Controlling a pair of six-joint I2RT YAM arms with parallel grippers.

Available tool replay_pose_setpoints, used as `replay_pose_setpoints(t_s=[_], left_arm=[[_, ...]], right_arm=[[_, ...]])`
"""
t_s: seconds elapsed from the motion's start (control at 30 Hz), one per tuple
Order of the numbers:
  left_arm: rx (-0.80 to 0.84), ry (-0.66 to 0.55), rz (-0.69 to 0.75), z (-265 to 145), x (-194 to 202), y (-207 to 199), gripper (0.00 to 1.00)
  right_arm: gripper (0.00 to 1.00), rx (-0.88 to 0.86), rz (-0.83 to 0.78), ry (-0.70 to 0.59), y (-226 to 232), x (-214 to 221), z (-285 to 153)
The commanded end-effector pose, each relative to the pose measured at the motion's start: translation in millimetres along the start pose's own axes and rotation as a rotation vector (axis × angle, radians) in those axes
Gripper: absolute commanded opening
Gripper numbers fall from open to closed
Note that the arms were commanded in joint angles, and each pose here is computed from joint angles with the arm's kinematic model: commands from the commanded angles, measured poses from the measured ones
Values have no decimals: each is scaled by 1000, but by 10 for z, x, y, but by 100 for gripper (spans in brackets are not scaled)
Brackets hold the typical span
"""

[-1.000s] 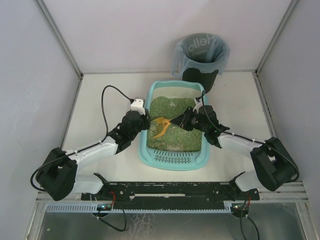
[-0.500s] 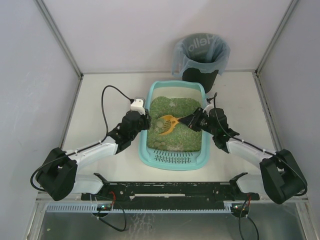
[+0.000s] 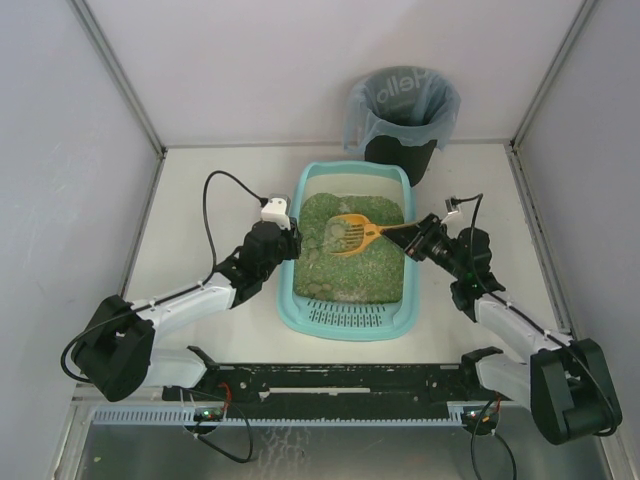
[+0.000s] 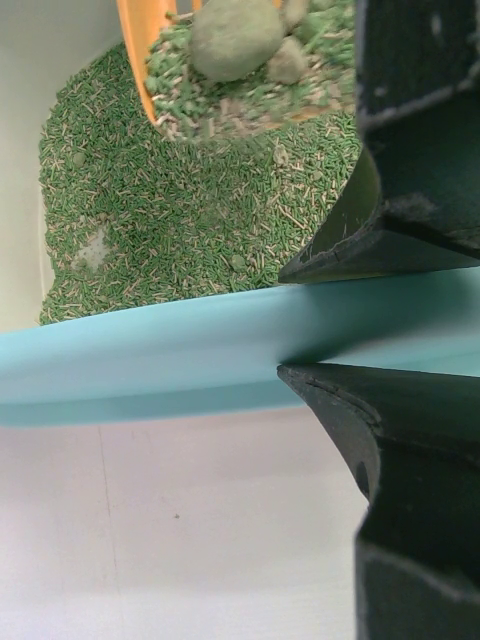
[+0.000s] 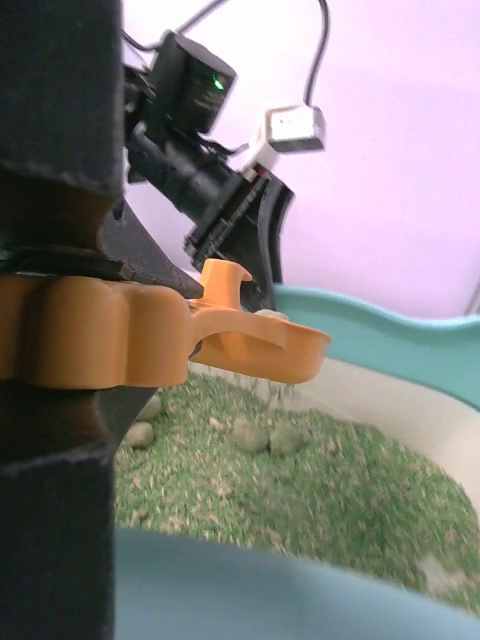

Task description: Clean the litter box

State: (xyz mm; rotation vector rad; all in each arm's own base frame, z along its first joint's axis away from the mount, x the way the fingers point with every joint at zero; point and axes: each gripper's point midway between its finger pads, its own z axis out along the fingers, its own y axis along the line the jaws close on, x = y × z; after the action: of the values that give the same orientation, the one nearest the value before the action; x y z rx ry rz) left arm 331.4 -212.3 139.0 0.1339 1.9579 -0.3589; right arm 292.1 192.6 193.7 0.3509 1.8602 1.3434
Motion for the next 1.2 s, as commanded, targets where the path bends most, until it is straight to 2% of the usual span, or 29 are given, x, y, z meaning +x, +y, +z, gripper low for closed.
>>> replay_pose_setpoints(t_s=[0.0,0.1,0.2,0.33,0.47,0.6,0.73,0.77,0.87,0.9,1.0,1.1,1.17], left_arm=[[76,-58,-26,-7,-304,-240,39],[74,-65,-26,-23,-312,-228,39],[80,-61,-28,-8,-307,-247,39],[80,-61,-28,-17,-306,-242,39],[81,-56,-28,5,-290,-250,39],[80,-56,-28,-3,-290,-245,39],[83,-56,-28,9,-291,-255,39],[84,-55,-28,11,-292,-260,39],[83,-57,-29,0,-292,-252,40],[83,-60,-30,-3,-295,-251,40],[88,-58,-33,3,-291,-263,41],[88,-62,-46,-26,-302,-258,44],[87,-75,-52,-57,-319,-245,48]], right_arm=[[0,-182,28,-46,291,-142,-133],[0,-159,66,-107,241,-266,-170],[0,-221,8,-3,428,-107,-125],[0,-124,114,-163,64,-391,-313],[0,-200,34,-40,321,-196,-238],[0,-116,117,-169,31,-416,-367],[0,-207,-1,-27,371,-205,-247],[0,-198,4,-32,332,-217,-264],[0,-106,91,-168,48,-441,-376],[0,-126,66,-151,122,-408,-354],[0,-219,-47,5,426,-158,-240],[0,-133,7,-82,211,-301,-284],[0,-133,6,-81,224,-291,-293]])
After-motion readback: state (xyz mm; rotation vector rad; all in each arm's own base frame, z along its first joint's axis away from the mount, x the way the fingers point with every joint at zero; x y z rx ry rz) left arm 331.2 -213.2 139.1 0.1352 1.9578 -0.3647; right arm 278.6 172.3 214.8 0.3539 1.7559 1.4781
